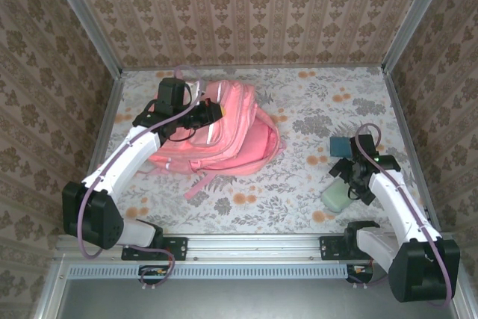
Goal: Pack books, pencil case, and school supplies into a backpack
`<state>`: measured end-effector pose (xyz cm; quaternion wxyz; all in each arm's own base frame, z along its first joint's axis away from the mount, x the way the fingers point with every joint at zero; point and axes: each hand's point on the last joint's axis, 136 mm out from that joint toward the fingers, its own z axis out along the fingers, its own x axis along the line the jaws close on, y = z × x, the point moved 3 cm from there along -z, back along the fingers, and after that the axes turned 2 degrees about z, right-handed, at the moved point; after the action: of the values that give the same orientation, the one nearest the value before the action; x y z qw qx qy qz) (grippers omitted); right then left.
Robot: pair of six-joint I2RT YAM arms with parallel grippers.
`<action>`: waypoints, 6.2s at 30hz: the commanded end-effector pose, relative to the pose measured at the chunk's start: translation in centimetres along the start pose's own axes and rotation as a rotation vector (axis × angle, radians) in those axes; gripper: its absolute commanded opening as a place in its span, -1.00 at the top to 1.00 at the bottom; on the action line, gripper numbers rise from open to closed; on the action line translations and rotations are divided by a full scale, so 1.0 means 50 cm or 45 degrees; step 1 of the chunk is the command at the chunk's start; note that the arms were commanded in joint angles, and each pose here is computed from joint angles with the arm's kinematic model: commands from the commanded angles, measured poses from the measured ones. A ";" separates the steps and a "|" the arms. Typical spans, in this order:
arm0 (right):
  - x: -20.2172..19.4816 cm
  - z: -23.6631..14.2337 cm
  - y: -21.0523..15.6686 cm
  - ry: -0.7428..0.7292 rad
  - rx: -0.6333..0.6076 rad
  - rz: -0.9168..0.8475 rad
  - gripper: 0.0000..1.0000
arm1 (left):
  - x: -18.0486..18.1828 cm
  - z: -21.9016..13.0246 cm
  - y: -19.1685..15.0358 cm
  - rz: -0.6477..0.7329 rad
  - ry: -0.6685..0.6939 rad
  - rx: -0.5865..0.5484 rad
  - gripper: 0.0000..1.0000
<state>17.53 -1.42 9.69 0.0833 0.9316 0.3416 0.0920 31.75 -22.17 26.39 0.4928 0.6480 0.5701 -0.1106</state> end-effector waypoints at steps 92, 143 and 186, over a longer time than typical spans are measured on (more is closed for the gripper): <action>0.626 -0.003 -0.164 0.460 0.217 -0.890 -0.99 | -0.009 -0.039 0.032 0.009 -0.048 -0.135 1.00; 0.285 0.170 0.162 0.294 0.136 -0.205 -0.99 | -0.124 0.139 -0.070 0.223 -0.008 0.146 1.00; 0.343 0.141 0.092 0.095 0.086 -0.295 -0.99 | -0.077 0.125 -0.071 0.163 -0.058 0.128 1.00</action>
<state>35.00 5.87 6.45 0.0377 0.8913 0.4292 0.1411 29.87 -29.95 21.44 0.4331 0.7154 0.5330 -0.1286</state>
